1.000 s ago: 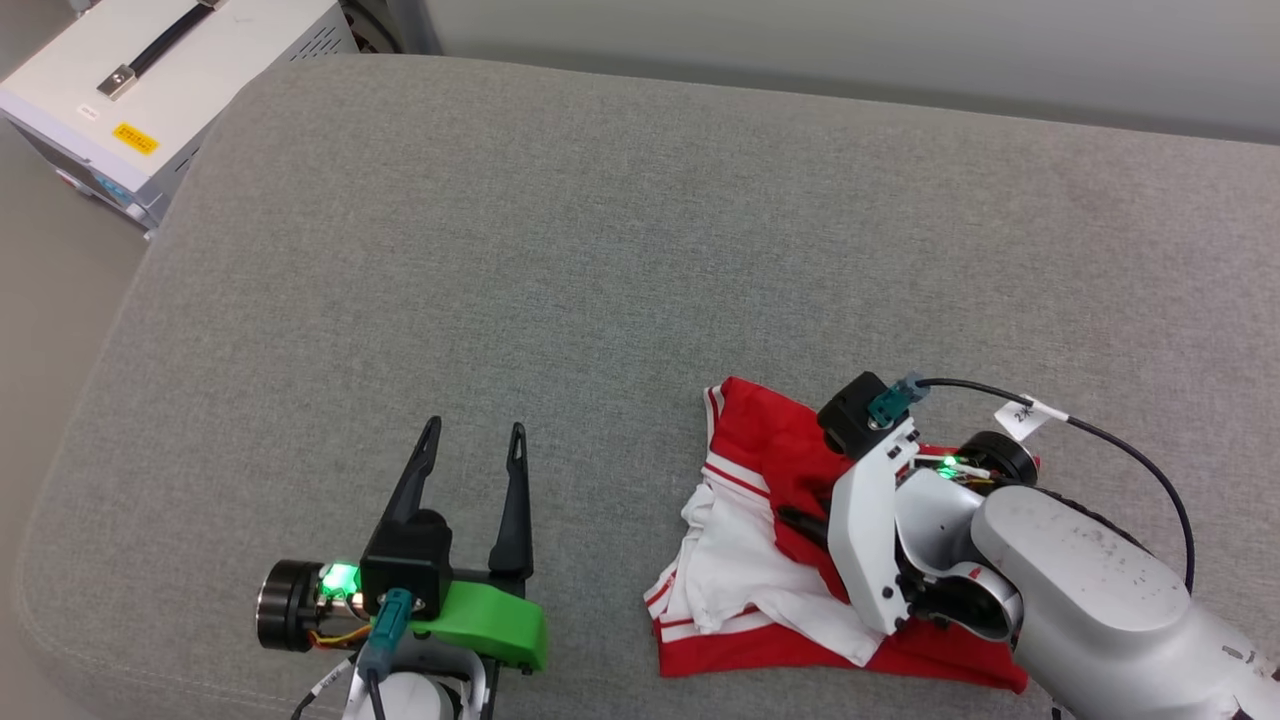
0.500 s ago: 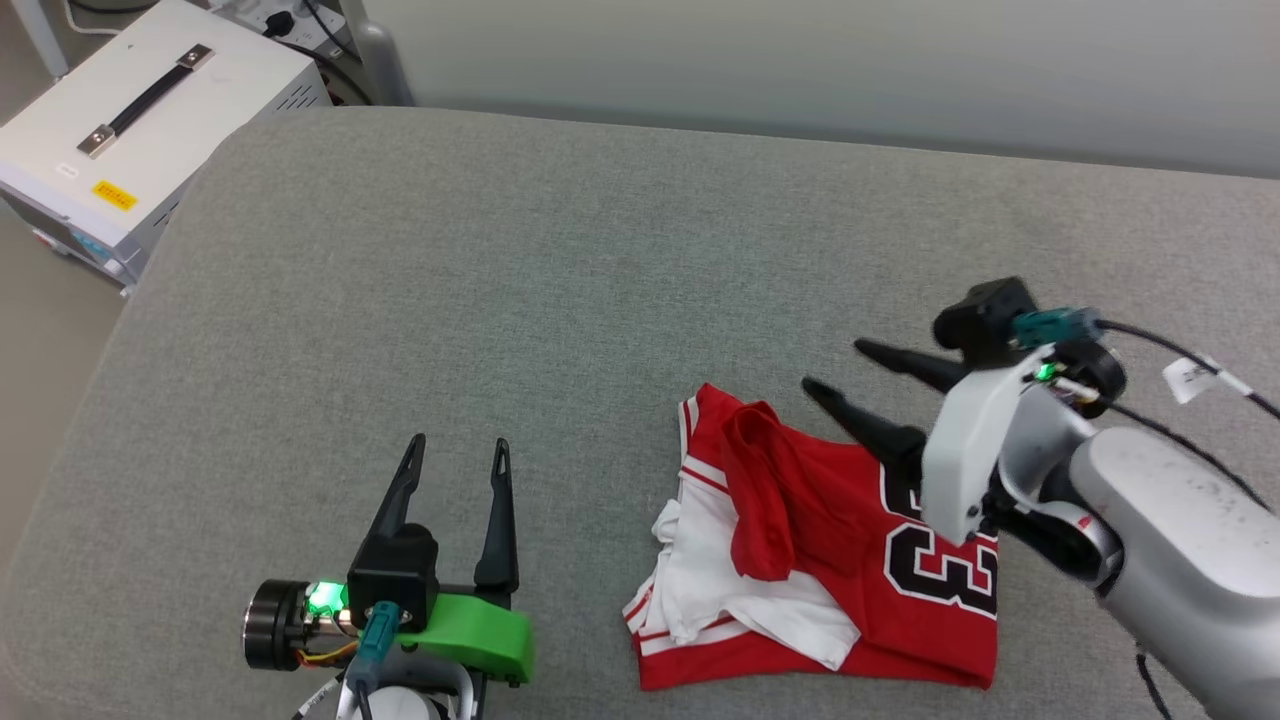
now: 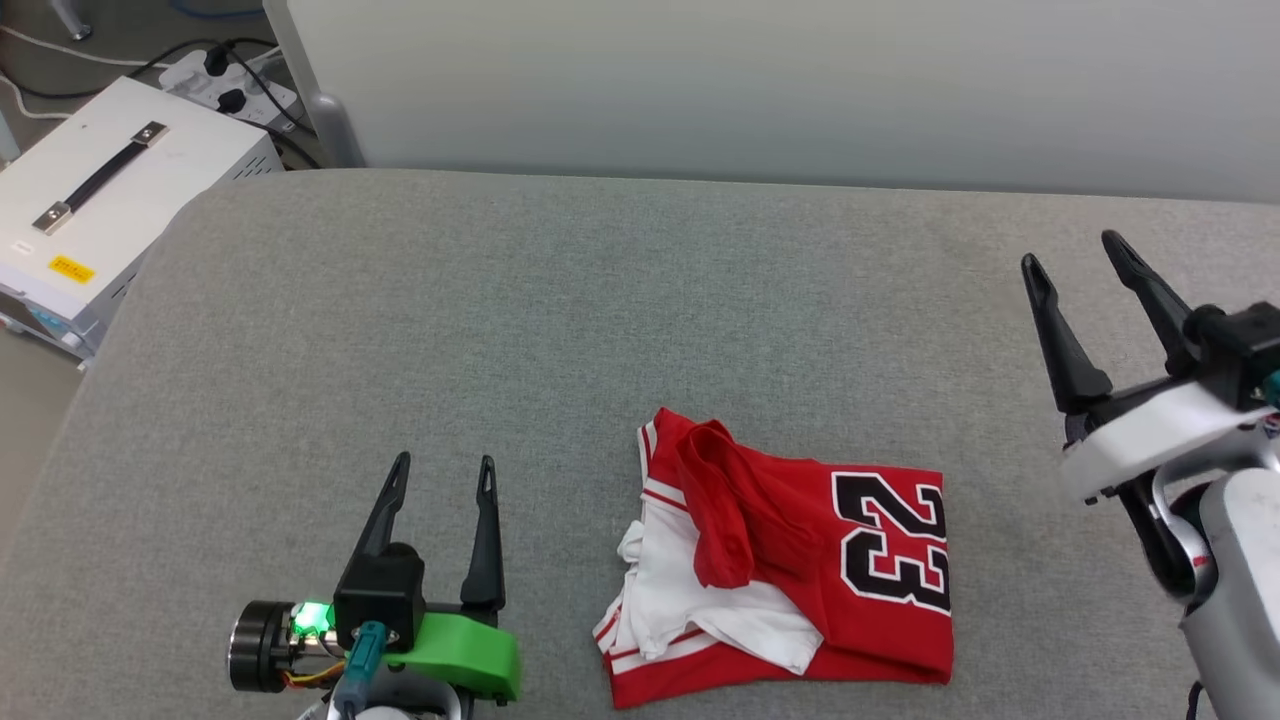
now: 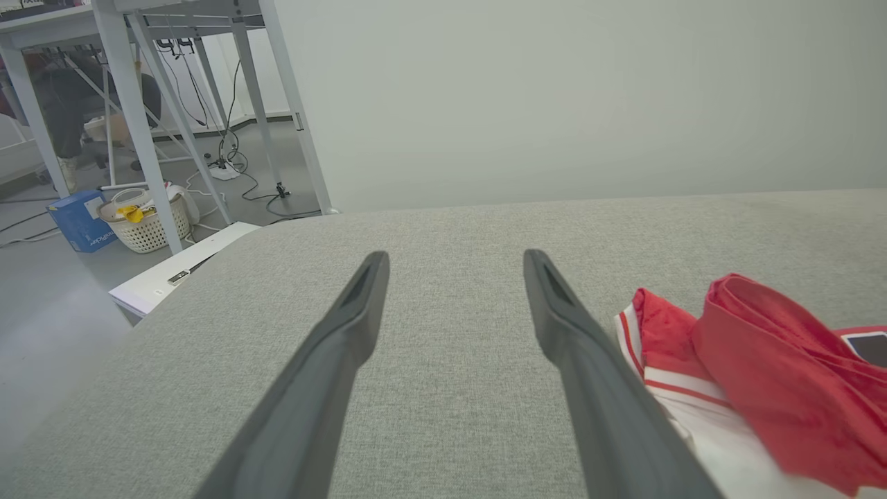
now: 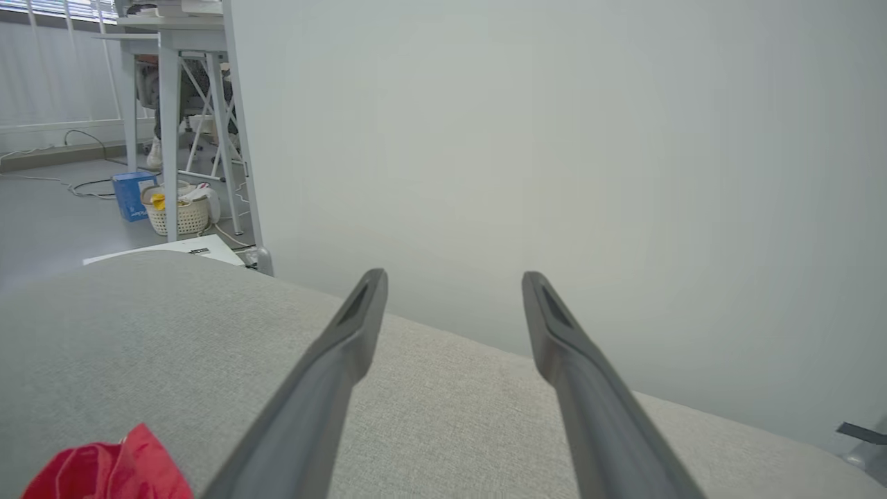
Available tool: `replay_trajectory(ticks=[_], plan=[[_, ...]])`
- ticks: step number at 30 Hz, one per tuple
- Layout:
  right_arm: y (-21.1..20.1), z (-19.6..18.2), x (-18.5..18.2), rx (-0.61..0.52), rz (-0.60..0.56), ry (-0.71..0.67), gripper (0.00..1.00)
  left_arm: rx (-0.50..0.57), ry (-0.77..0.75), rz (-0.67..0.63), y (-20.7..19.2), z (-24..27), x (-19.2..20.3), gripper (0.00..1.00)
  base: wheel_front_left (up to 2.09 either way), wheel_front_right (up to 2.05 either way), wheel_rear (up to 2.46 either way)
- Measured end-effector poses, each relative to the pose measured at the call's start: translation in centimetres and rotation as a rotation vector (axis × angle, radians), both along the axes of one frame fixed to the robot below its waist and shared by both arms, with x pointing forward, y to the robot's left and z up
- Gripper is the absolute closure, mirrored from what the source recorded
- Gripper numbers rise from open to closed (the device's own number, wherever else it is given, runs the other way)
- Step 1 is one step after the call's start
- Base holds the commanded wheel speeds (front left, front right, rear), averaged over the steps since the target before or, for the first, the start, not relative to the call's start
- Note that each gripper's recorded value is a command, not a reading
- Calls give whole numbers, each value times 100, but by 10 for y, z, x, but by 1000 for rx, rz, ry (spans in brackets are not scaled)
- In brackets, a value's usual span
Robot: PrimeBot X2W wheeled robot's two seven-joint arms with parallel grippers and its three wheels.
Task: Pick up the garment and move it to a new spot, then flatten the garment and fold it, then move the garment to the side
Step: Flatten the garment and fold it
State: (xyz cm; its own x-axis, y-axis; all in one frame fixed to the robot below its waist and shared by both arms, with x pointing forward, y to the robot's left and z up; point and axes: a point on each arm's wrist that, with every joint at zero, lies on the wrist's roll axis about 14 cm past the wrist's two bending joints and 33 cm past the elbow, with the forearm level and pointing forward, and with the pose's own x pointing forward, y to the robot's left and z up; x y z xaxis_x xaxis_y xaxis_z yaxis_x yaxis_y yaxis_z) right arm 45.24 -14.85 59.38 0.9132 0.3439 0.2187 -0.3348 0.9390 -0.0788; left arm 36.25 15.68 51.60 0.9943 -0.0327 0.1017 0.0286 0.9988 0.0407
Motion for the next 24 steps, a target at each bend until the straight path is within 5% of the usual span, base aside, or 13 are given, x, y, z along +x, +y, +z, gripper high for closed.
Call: replay_trajectory(ticks=[24], plan=[[-30,-61,-100,120,-232,98,0,5,-29,-28,-7,8,-18,0,0,0,0]])
